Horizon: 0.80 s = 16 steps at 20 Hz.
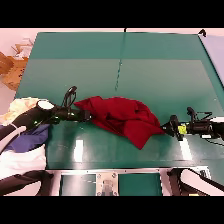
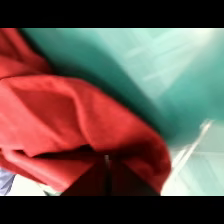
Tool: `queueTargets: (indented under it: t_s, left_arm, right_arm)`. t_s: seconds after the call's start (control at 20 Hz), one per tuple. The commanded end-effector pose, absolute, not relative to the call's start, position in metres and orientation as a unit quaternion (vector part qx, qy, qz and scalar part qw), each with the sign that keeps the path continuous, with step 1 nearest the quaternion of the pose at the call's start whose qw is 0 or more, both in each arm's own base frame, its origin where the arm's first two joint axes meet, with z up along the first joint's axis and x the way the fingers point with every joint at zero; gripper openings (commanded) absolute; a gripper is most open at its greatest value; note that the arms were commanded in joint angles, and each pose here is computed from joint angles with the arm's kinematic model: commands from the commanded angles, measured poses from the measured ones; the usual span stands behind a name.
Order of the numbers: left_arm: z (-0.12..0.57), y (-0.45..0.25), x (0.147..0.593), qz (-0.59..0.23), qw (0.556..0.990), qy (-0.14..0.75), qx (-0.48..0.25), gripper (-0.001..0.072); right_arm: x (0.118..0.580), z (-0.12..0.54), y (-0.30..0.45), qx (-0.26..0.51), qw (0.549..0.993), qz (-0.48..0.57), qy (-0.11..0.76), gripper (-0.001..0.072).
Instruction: Fold the shirts.
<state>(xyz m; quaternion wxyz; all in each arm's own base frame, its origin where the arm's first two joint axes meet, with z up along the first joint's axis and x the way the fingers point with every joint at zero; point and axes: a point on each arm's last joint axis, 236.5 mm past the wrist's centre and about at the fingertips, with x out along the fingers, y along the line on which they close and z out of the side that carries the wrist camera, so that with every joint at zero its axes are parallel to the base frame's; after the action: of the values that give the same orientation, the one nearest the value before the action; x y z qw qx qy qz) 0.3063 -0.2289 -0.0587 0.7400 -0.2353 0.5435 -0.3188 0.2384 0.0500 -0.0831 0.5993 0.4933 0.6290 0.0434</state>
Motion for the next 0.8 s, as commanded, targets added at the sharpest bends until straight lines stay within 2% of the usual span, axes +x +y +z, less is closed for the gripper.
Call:
queueTargets:
  t_s: [0.0,0.05,0.1,0.15,0.2,0.3,0.4,0.5,0.65,0.75]
  left_arm:
    - [-0.058,-0.229,0.305,-0.321,0.738,0.544,-0.235,0.0021]
    - [-0.058,-0.23,0.305,-0.322,0.737,0.545,-0.235,0.0021]
    - [-0.058,-0.23,0.304,-0.323,0.736,0.546,-0.235,0.0021]
    - [-0.057,-0.23,0.302,-0.325,0.734,0.547,-0.235,0.0021]
    - [-0.057,-0.231,0.301,-0.328,0.732,0.549,-0.235,0.0021]
    - [-0.058,-0.23,0.299,-0.329,0.732,0.551,-0.229,0.0021]
    - [-0.061,-0.228,0.298,-0.329,0.733,0.553,-0.22,0.0021]
    - [-0.062,-0.228,0.298,-0.329,0.733,0.554,-0.218,0.0021]
    - [-0.062,-0.228,0.298,-0.329,0.733,0.554,-0.218,0.0021]
    - [-0.062,-0.228,0.298,-0.329,0.733,0.554,-0.218,0.0021]
  right_arm:
    - [0.238,-0.075,0.06,0.494,0.598,0.081,0.625,0.0018]
    - [0.237,-0.075,0.061,0.489,0.601,0.088,0.625,0.0018]
    - [0.238,-0.074,0.059,0.487,0.604,0.087,0.625,0.005]
    - [0.24,-0.073,0.056,0.479,0.608,0.088,0.626,0.0213]
    - [0.239,-0.069,0.055,0.471,0.608,0.095,0.632,0.0337]
    - [0.236,-0.06,0.055,0.452,0.609,0.113,0.642,0.0439]
    - [0.234,-0.059,0.058,0.429,0.621,0.136,0.642,0.0474]
    - [0.228,-0.062,0.069,0.396,0.625,0.162,0.653,0.0476]
    - [0.216,-0.085,0.068,0.301,0.641,0.163,0.687,0.0472]
    - [0.218,-0.09,0.067,0.277,0.65,0.16,0.69,0.0466]
